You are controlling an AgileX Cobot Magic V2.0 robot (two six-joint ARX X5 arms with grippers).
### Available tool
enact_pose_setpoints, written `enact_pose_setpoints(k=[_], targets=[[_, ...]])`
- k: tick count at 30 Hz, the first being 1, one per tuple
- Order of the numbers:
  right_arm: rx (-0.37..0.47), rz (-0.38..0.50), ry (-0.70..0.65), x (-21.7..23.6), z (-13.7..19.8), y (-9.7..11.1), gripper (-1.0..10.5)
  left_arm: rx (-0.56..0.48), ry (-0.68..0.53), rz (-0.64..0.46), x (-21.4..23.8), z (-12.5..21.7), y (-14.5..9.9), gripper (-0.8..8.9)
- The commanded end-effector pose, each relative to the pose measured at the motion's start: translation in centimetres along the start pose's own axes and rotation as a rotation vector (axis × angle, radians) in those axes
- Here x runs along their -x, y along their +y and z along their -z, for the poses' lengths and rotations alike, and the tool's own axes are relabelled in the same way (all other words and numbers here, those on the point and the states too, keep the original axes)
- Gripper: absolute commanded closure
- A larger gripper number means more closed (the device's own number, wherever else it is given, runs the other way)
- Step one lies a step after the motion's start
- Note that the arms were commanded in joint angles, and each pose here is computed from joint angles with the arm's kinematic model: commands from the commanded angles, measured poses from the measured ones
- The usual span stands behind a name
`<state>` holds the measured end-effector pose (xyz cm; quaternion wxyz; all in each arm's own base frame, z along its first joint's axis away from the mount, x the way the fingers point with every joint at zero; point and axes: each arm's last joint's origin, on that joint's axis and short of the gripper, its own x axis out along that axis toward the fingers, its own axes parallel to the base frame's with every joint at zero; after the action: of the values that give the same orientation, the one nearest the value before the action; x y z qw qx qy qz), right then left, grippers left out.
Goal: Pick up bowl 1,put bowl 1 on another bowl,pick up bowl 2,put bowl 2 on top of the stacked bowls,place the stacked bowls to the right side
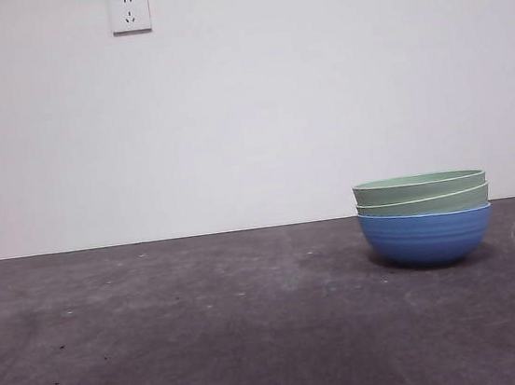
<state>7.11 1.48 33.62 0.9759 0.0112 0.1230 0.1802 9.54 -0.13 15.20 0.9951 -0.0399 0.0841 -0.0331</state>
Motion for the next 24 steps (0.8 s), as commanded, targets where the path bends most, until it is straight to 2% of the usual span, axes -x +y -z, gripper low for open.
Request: enact_pose_setpoints(k=[1,7,11,18,24], targets=[[0.022,0.028,-0.054,-1.6,3.9,-0.6,9.4,0.008,0.012,-0.008,-0.1,0.4,0.1,8.16],[0.048,0.052,-0.159,-3.3,9.0,-1.1,9.4,0.008,0.012,-0.008,-0.1,0.4,0.1,8.16],[0.054,0.055,-0.184,-4.3,11.6,-1.4,9.4,0.008,0.012,-0.008,-0.1,0.4,0.1,8.16],[0.019,0.050,-0.126,-5.7,15.7,-1.8,9.4,0.008,0.012,-0.008,-0.1,0.4,0.1,8.16],[-0.008,0.049,-0.076,-6.3,17.2,-2.0,9.4,0.008,0.012,-0.008,-0.1,0.4,0.1,8.16]])
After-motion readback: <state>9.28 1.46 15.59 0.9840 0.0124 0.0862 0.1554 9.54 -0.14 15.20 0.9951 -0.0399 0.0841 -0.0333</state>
